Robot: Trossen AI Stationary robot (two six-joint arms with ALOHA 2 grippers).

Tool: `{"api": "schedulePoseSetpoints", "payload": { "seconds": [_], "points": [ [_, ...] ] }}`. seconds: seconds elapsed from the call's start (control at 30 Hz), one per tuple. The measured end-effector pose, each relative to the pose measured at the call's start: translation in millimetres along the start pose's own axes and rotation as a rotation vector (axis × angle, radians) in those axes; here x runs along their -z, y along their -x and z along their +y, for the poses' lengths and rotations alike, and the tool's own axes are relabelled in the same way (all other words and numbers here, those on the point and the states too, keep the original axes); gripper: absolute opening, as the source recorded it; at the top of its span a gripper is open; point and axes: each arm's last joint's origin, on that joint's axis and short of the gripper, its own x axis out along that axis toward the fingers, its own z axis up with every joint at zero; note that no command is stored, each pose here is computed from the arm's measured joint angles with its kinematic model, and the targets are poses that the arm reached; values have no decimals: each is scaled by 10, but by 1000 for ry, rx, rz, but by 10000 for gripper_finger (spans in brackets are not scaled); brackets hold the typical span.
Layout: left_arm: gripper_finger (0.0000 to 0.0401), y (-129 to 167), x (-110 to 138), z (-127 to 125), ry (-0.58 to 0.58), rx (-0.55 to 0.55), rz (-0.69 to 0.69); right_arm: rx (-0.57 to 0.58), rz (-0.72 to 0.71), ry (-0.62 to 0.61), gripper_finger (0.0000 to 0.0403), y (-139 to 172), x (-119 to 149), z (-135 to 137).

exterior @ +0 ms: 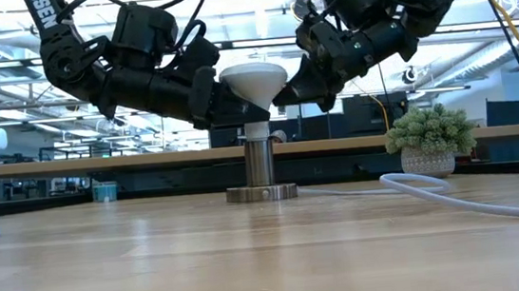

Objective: Screw lightbulb
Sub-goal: Insert the lightbulb into the lamp

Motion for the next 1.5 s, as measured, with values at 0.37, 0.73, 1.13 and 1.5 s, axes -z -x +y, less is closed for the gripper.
{"api": "schedulePoseSetpoints", "payload": {
  "seconds": [0.37, 0.73, 1.13, 1.5],
  "points": [
    [229, 0, -17, 19, 103, 11, -20, 27, 28, -41, 0, 0, 28, -9],
    [229, 2, -10, 104, 187, 13, -19, 15, 26, -93, 0, 0, 26, -4],
    [229, 80, 65, 95, 184, 9, -35, 9, 32, -90, 0, 0, 31, -4],
    [229, 86, 38, 97, 180, 7, -68, 81, 31, -21, 0, 1, 34, -26]
  ]
}}
